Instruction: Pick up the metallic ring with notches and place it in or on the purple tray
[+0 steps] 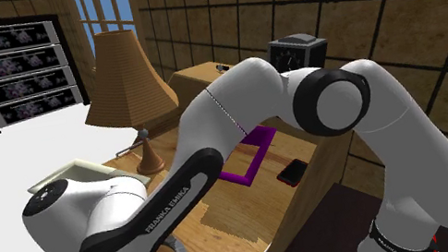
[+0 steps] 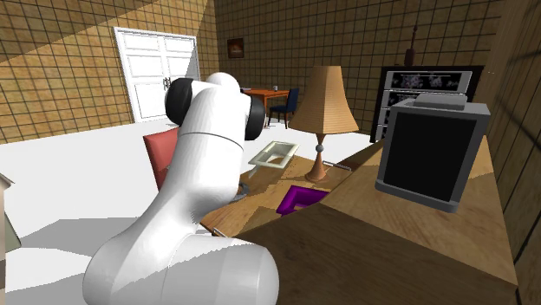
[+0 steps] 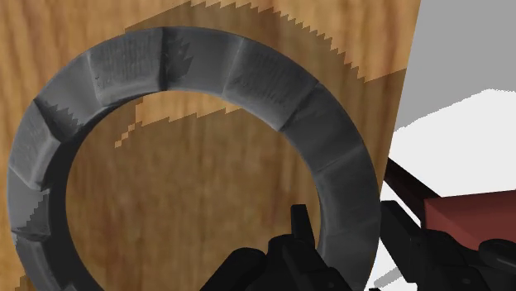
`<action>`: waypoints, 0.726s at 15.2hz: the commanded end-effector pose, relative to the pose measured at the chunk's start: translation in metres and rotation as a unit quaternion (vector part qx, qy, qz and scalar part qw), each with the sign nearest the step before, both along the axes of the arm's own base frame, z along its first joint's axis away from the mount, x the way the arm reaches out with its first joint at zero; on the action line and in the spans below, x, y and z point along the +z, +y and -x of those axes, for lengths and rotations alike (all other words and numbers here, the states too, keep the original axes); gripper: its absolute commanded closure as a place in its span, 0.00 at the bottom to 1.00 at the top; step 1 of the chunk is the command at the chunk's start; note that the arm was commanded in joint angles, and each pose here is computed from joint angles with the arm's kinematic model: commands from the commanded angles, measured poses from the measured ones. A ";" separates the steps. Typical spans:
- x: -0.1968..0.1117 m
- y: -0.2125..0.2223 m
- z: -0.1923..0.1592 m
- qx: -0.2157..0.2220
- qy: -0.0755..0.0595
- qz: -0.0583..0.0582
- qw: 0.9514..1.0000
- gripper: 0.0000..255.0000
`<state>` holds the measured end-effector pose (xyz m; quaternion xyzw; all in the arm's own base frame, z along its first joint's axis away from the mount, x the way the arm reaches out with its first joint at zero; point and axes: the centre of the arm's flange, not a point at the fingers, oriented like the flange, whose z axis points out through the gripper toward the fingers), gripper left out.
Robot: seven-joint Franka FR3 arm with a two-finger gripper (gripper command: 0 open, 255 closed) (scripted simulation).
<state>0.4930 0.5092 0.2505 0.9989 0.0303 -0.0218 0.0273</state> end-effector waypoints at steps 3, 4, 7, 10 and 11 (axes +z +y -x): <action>-0.002 -0.010 -0.001 -0.003 0.010 0.020 1.000 1.00; -0.003 -0.010 -0.001 -0.003 0.010 0.020 1.000 1.00; 0.001 -0.007 -0.003 -0.003 0.010 0.020 1.000 1.00; 0.016 -0.007 -0.003 -0.003 0.010 0.020 1.000 1.00; 0.022 -0.007 -0.003 -0.003 0.010 0.020 1.000 1.00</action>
